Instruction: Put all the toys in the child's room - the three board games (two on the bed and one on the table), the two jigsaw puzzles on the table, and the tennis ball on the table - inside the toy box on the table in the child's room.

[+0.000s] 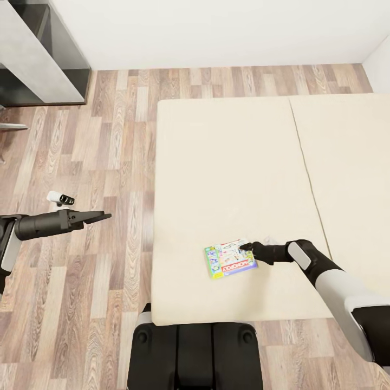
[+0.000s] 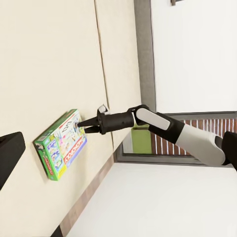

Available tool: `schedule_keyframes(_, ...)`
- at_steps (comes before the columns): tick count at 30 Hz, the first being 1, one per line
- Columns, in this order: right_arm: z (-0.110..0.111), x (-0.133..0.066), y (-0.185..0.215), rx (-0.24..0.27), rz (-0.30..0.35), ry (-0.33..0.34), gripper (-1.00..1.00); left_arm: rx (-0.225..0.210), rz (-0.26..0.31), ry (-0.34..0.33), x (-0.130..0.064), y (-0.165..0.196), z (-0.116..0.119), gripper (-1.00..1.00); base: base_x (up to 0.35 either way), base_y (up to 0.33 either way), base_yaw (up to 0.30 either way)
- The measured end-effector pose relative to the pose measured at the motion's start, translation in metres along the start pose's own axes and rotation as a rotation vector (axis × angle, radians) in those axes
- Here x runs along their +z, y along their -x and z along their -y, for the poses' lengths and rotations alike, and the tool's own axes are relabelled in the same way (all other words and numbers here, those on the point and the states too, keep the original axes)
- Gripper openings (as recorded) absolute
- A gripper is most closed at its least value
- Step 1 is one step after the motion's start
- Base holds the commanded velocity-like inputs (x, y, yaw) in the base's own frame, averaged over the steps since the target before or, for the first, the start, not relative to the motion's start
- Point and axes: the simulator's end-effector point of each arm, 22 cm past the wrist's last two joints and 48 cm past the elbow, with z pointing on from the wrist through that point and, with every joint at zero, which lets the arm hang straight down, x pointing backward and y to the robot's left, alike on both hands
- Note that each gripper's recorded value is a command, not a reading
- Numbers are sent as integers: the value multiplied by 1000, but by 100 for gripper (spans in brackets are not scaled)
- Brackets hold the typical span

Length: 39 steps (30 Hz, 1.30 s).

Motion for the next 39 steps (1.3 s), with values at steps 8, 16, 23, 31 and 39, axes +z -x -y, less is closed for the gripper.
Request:
schedule_keyframes(8, 8, -5, 4, -2, 7, -14, 100, 0, 1, 0, 0, 0, 0, 100, 0, 64, 0)
schedule_keyframes(16, -25, 14, -11, 4, -19, 42, 100, 0, 1, 1, 0, 0, 0, 100, 0, 50, 0)
schedule_keyframes(23, -25, 14, -12, 4, -21, 41, 100, 0, 0, 0, 0, 0, 0, 100, 0, 6, 0)
schedule_keyframes(31, -25, 14, -12, 4, -21, 41, 100, 0, 0, 0, 0, 0, 0, 100, 0, 0, 0)
schedule_keyframes(39, -25, 14, -11, 3, -19, 42, 100, -1, -2, 1, 0, 0, 0, 100, 0, 52, 0)
